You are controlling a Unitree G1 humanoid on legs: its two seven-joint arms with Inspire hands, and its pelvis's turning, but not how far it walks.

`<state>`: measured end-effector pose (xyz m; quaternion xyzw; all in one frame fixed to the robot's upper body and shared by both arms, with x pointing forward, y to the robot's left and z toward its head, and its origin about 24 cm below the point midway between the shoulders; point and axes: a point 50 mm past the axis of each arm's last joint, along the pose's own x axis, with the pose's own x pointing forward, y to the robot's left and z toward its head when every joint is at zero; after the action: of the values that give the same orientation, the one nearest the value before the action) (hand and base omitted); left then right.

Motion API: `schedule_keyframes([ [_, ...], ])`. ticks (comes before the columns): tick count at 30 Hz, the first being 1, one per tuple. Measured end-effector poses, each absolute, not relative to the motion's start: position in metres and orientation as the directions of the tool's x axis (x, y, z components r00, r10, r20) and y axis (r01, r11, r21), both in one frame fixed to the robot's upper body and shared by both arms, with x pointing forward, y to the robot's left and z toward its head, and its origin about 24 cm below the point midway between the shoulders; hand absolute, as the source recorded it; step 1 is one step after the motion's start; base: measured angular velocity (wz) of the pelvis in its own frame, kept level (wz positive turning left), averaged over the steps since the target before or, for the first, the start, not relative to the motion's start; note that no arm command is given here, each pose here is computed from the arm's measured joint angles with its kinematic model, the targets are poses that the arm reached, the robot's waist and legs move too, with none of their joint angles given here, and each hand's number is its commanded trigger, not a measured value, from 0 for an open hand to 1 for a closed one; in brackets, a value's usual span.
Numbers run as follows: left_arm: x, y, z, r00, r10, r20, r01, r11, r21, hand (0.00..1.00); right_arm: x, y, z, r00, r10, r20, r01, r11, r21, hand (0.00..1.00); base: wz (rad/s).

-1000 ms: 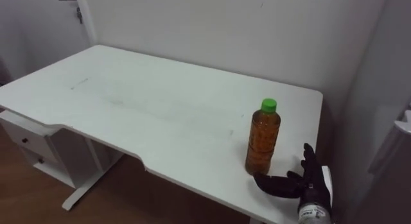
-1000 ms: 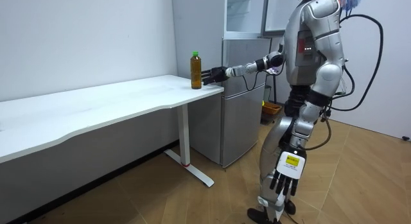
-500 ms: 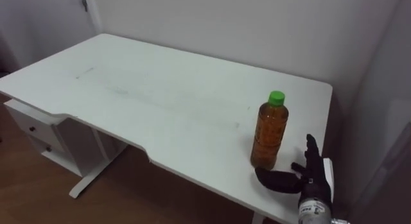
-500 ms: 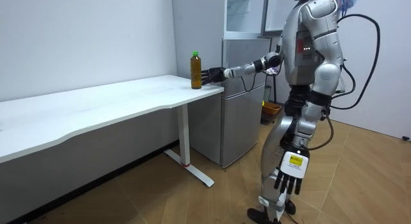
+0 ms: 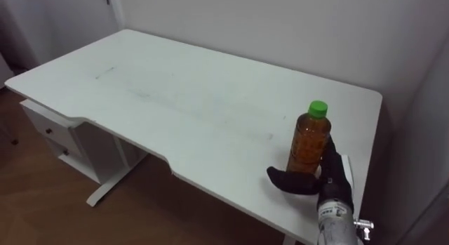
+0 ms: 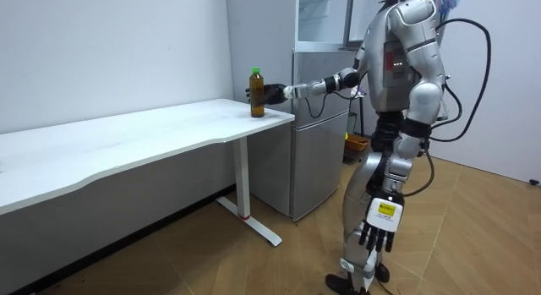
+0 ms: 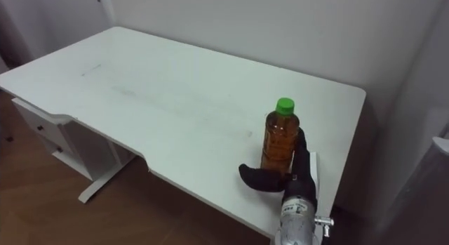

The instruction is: Put the bottle in the upper fridge

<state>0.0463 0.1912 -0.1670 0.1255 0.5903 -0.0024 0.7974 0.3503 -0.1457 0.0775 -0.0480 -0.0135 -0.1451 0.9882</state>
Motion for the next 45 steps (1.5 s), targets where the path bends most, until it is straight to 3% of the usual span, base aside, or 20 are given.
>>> schedule_keyframes([
  [19,0.046,0.193,-0.167,0.302,0.139,-0.943,0.158,0.968,0.194,0.00,0.350,-0.145,0.079,0.958,-0.283,0.045,0.286,0.954,-0.086,0.00,0.01],
  [29,0.043,0.194,-0.168,0.289,0.145,-0.946,0.155,0.968,0.196,0.00,0.348,-0.155,0.053,0.950,-0.299,-0.092,0.295,0.954,-0.056,0.00,0.02],
  [45,0.040,0.195,-0.168,0.276,0.147,-0.950,0.117,0.976,0.185,0.00,0.349,-0.162,0.051,0.955,-0.283,-0.091,0.281,0.959,-0.031,0.00,0.00],
])
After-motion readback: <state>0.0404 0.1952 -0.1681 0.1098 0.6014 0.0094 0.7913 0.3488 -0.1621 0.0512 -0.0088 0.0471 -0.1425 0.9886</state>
